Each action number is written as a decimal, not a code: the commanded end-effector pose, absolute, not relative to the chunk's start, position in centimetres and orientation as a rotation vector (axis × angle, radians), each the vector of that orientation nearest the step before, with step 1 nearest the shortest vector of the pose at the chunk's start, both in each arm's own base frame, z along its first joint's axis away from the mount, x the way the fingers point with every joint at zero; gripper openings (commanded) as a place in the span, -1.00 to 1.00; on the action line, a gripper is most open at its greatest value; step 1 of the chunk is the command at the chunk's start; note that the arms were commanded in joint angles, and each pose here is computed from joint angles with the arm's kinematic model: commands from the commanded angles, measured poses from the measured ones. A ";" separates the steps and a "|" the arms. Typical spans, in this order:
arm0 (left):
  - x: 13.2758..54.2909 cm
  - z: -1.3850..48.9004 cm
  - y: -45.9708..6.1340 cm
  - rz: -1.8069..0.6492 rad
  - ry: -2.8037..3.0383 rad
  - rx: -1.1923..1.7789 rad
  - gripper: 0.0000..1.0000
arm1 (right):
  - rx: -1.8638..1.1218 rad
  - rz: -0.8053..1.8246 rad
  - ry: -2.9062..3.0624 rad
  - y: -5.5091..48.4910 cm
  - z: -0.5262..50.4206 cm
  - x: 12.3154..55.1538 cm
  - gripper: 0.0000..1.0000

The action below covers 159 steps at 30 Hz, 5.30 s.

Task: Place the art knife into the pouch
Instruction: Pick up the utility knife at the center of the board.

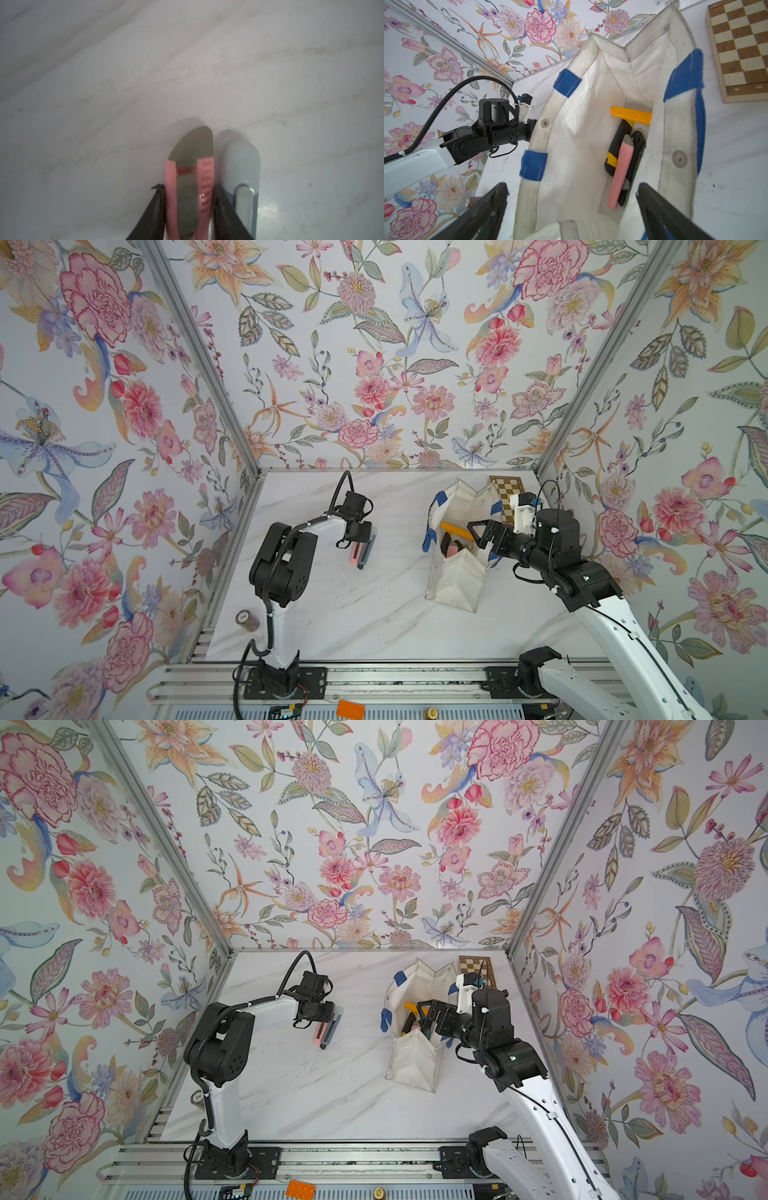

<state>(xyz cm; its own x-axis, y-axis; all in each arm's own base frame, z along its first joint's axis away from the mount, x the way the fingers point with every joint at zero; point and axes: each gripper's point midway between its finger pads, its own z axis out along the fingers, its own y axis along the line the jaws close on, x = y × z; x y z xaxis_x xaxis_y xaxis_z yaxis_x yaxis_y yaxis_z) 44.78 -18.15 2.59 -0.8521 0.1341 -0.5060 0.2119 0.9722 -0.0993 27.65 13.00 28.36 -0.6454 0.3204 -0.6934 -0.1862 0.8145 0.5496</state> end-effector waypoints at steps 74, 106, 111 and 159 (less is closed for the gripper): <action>41.8 0.6 -23.4 0.342 2.593 0.530 -0.38 | 0.203 0.802 2.131 9.2 26.4 26.9 0.98; 39.9 2.6 -27.2 0.404 2.511 0.597 -0.44 | 0.231 0.771 2.096 7.7 26.6 26.6 0.98; 40.5 3.4 -27.5 0.388 2.498 0.591 -0.35 | 0.219 0.792 2.097 7.9 26.7 26.6 0.98; 39.3 -3.0 -24.8 0.249 2.728 0.732 -0.37 | 0.235 0.810 2.112 7.4 26.0 26.6 0.98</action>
